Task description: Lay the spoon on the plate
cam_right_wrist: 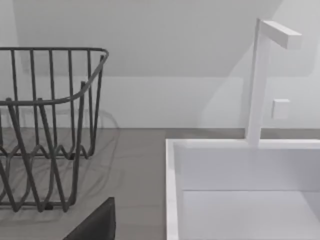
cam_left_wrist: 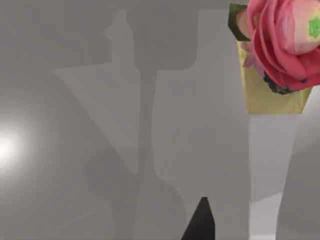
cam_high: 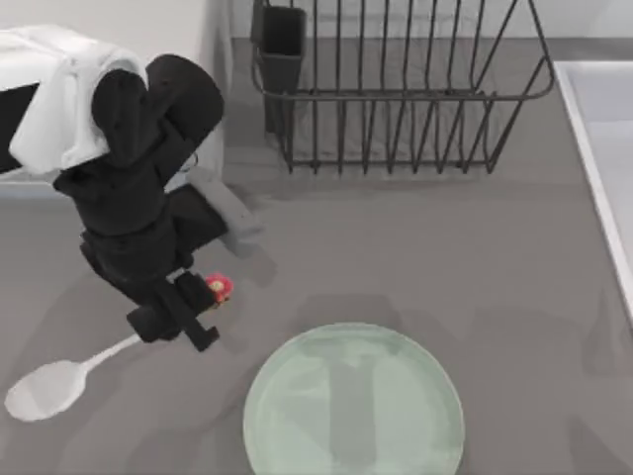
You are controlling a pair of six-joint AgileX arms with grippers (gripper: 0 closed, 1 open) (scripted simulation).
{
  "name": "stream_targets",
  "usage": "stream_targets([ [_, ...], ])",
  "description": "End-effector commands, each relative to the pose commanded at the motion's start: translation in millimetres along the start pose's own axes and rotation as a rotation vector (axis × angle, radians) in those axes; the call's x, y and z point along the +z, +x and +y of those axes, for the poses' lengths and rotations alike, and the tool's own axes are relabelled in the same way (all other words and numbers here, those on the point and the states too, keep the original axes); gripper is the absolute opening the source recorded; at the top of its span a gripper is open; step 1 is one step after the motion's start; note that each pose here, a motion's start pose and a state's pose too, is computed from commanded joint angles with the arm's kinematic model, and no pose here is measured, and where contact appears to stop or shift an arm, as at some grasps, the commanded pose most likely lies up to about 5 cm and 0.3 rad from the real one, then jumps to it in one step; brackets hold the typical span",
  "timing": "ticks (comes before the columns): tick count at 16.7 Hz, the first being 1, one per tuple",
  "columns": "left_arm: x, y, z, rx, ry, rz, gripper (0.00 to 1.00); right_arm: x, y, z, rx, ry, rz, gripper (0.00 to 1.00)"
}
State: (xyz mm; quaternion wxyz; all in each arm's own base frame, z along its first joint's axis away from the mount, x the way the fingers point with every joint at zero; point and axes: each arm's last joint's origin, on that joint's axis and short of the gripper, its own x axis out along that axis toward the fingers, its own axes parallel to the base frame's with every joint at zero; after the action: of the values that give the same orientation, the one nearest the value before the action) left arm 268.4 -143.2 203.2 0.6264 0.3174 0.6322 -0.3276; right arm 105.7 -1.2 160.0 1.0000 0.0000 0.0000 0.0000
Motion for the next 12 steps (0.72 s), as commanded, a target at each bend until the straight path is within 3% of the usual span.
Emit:
stream_targets([
  [3, 53.6, 10.3, -62.8, -0.002, 0.313, 0.002, 0.0, 0.0, 0.0, 0.0, 0.0, 0.0, 0.0, 1.0],
  [6, 84.0, 18.5, -118.6, 0.005, 0.541, -0.013, 0.0, 0.0, 0.0, 0.0, 0.0, 0.0, 0.0, 1.0],
  [9, 95.2, 22.1, -146.0, 0.01, 0.645, -0.027, 0.0, 0.0, 0.0, 0.0, 0.0, 0.0, 0.0, 1.0],
  [12, 95.7, 22.3, -147.5, 0.011, 0.651, -0.028, 0.0, 0.0, 0.0, 0.0, 0.0, 0.0, 0.0, 1.0],
])
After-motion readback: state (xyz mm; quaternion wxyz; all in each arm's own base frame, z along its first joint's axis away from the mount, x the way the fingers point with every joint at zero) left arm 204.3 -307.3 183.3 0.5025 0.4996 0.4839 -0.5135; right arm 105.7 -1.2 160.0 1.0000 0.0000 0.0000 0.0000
